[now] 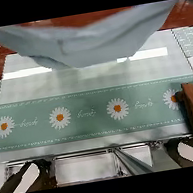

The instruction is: Fold the shirts.

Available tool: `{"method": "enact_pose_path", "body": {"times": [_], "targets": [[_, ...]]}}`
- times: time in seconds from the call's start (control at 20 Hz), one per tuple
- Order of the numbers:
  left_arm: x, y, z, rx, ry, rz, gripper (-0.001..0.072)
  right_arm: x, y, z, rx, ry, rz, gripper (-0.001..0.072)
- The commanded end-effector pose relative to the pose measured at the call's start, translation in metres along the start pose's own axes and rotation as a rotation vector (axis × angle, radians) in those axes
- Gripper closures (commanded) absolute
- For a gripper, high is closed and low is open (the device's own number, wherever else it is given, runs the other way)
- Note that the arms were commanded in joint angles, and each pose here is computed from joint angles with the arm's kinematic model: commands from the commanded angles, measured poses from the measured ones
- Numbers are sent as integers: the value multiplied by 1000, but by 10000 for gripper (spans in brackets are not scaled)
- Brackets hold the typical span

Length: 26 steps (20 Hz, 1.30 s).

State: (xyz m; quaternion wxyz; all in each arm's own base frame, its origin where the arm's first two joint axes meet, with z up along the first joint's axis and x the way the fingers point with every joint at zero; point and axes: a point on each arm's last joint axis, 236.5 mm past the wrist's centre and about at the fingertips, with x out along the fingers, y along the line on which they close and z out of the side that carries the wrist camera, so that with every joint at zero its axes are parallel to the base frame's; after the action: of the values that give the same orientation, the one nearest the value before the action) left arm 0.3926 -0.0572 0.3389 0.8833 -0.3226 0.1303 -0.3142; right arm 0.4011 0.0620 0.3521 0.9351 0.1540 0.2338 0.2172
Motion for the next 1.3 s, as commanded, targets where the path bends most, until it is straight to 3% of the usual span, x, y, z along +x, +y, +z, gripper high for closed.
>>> {"method": "enact_pose_path", "body": {"times": [0.0, 0.15, 0.35, 0.55, 0.8, 0.95, 1.25], "targets": [[-50, -127, 84, 211, -249, -36, 689, -131, 79, 68, -236, -310, -132, 690], [-104, -174, 99, 418, -360, 182, 689, -213, 105, 55, -305, -432, -283, 690], [-172, -223, 81, 680, -508, 506, 689, -270, 121, 6, -319, -417, -391, 690], [-199, -247, 36, 772, -450, 549, 688, -279, 104, -42, -259, -268, -472, 690], [-217, -203, 1, 667, -236, 580, 688, -247, 76, -83, -142, -56, -468, 690], [-192, -131, -22, 560, -3, 674, 688, -199, 56, -107, -73, 86, -393, 690], [-75, 33, -87, 223, 334, 646, 688, -57, -30, -157, 92, 269, -262, 690]]}}
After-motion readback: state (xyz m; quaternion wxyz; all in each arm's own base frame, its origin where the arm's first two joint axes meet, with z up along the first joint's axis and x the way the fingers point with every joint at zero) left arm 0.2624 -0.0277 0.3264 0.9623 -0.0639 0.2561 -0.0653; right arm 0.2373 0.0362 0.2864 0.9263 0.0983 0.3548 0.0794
